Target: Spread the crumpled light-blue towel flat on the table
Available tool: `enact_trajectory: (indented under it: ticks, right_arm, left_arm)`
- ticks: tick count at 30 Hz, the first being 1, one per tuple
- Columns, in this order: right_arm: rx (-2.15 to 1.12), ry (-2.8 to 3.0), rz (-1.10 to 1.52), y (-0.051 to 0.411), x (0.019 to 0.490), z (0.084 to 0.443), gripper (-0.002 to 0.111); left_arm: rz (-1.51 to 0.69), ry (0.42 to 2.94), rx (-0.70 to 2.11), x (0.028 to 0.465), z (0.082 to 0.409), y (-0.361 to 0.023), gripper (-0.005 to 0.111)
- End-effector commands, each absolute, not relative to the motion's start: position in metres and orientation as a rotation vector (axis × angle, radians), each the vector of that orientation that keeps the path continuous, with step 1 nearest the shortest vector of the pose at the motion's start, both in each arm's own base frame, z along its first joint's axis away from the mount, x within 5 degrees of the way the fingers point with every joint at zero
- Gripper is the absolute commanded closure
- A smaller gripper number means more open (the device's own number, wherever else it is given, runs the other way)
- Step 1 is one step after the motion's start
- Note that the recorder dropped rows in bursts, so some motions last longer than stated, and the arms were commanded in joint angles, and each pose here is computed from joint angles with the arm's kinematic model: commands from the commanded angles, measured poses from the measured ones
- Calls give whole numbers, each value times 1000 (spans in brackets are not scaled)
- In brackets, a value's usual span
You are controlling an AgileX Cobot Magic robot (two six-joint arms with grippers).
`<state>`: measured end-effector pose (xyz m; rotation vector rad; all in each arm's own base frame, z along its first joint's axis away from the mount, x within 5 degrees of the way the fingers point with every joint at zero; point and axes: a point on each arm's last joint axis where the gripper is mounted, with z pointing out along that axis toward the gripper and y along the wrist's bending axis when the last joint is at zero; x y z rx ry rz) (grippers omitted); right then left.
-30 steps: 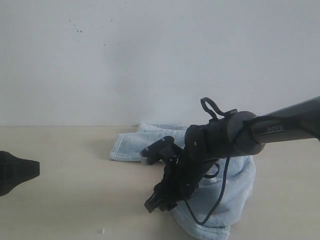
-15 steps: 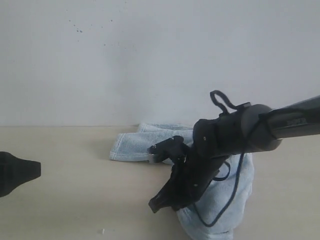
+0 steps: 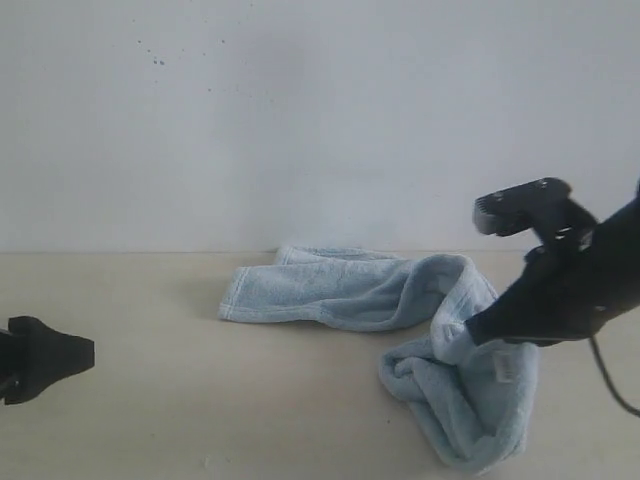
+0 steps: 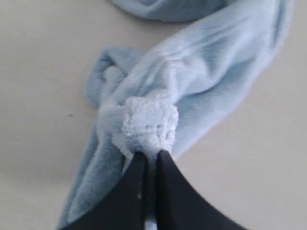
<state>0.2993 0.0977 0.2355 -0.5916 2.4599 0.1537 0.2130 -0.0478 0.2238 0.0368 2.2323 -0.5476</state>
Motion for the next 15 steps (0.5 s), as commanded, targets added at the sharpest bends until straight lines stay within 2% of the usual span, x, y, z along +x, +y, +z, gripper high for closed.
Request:
enact_trajectory:
  ticks: [1,3,9,15]
  right_arm:
    - [-540,2487,97,64,294,245,107]
    - [-521,2494,97,61,294,245,107]
    - [-509,2496,73,59,295,244,107]
    - [-515,2471,39,55,298,245,107]
  left_arm:
    - [-652,2212,57,228,210,-57,48]
    - [-676,2225,174,237,201,-62,48]
    - [-806,2288,191,276,177,-73,48]
    - [-785,2261,256,327,175,-94,48]
